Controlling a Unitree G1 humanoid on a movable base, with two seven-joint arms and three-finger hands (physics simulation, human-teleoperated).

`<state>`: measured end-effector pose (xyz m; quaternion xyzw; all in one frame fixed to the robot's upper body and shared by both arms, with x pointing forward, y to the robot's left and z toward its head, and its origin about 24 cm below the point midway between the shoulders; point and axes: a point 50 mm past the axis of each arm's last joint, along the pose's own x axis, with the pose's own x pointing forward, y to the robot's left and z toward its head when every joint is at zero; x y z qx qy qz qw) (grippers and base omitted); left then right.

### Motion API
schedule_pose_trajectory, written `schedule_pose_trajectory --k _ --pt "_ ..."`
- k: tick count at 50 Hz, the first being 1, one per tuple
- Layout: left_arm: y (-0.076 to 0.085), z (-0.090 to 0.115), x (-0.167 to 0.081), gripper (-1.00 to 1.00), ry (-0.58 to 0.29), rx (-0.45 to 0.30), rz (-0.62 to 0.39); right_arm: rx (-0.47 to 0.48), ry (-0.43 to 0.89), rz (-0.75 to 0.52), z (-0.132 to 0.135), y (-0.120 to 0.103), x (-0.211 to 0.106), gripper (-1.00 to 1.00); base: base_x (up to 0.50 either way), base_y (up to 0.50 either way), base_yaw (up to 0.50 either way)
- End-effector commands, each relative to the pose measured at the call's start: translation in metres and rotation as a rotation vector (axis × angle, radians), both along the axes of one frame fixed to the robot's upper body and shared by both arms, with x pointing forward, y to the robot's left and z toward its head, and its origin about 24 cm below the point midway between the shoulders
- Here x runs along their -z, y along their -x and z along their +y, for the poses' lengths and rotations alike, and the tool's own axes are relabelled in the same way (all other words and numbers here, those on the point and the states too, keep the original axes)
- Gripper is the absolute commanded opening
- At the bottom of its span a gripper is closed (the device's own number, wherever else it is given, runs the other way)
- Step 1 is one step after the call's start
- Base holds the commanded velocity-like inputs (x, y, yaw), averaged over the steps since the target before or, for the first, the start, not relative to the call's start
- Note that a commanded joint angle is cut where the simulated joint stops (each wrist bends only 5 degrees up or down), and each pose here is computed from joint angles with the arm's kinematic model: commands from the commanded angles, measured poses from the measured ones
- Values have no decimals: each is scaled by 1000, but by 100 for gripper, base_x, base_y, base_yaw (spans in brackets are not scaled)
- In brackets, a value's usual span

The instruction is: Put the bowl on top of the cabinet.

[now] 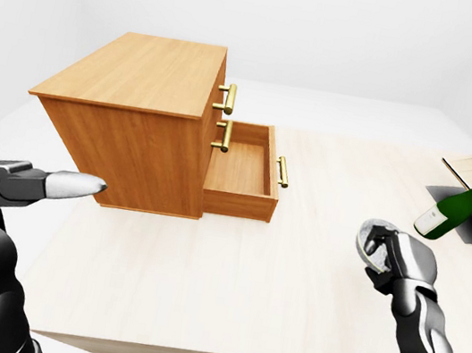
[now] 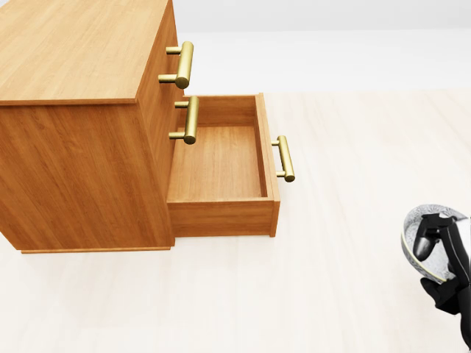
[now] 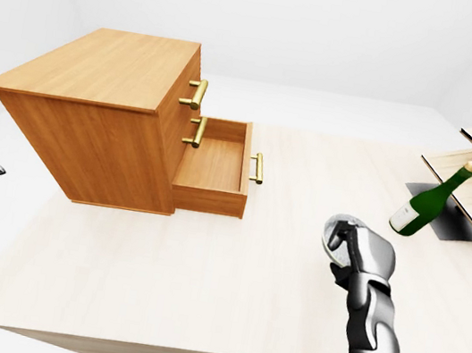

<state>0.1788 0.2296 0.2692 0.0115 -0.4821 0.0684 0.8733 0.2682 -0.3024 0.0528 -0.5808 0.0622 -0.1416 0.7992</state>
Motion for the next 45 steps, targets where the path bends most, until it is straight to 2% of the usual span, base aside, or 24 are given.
schedule_pose_trajectory --k 1,7,15,25,45 --pt "1 1 -1 100 4 -1 -5 -78 37 -86 15 1 -42 -100 0 0 0" --pt "2 1 -2 100 6 -1 -12 -106 50 -101 18 -3 -55 -100 0 0 0" --pt "2 1 -3 100 8 2 -17 -169 77 -136 25 -10 -89 -100 0 0 0" --pt "2 2 -2 100 8 1 -12 -216 108 -137 29 -15 -112 -100 0 0 0" --pt "5 2 -6 100 13 4 -36 -294 163 -196 55 -44 -168 -100 0 0 0"
